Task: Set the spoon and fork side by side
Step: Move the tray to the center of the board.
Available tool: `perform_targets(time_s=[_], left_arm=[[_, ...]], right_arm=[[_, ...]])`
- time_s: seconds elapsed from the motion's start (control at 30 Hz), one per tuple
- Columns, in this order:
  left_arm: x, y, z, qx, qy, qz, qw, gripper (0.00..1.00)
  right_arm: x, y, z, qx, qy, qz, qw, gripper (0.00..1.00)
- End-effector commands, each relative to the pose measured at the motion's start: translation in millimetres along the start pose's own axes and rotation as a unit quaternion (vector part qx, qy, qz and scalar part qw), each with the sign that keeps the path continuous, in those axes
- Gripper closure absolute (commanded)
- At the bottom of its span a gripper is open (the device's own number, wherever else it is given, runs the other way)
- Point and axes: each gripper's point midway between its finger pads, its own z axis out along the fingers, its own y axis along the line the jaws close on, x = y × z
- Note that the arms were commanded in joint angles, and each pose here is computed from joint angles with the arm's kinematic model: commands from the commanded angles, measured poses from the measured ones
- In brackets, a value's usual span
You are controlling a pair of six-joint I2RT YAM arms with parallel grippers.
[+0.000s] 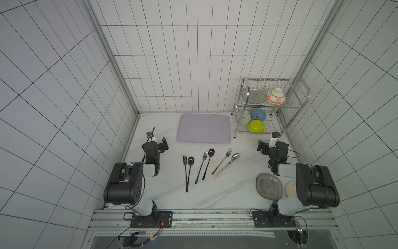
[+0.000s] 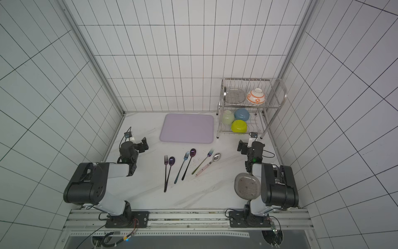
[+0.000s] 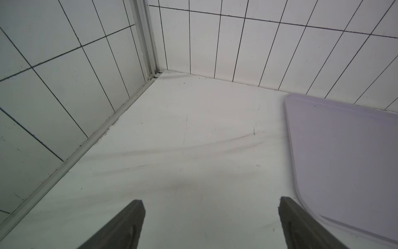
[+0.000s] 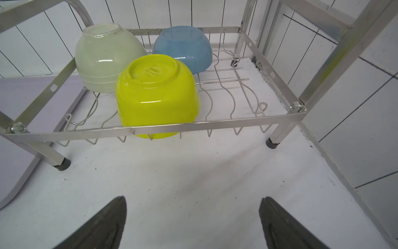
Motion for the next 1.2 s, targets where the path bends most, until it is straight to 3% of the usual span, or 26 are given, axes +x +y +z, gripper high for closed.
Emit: perform_targets(time_s=[0.0,0.8,0.97,1.07,1.17], left_arm=[[-9.7,-0.8,-1.2,0.002,-0.014,0.002,1.0,0.02],[-20.2,2.6,-1.4,-0.009,-0.028,-0.003,1.0,0.02],[-54.3,9.1,1.9,-0.067,0.087,-0.036,0.993,0.02],[-68.2,-15.8,2.2,-0.016,0.118,-0.081,0.99,0.02],[-67.4,-63.4,4.5,0.07,0.17,-0.101,0.978,0.02]], right_arm=[[9.0,-4.2,-0.9,0.007,0.012,0.005,1.0,0.01],[3.3,-4.7,-2.1,0.009,0.003,0.004,1.0,0.01],[-26.5,-7.4,-20.1,0.029,0.056,0.027,0.998,0.0],[-42.4,-0.2,-35.4,0.024,0.046,0.061,0.997,0.02],[-43.7,19.3,-45.8,0.003,0.087,0.092,0.992,0.05]])
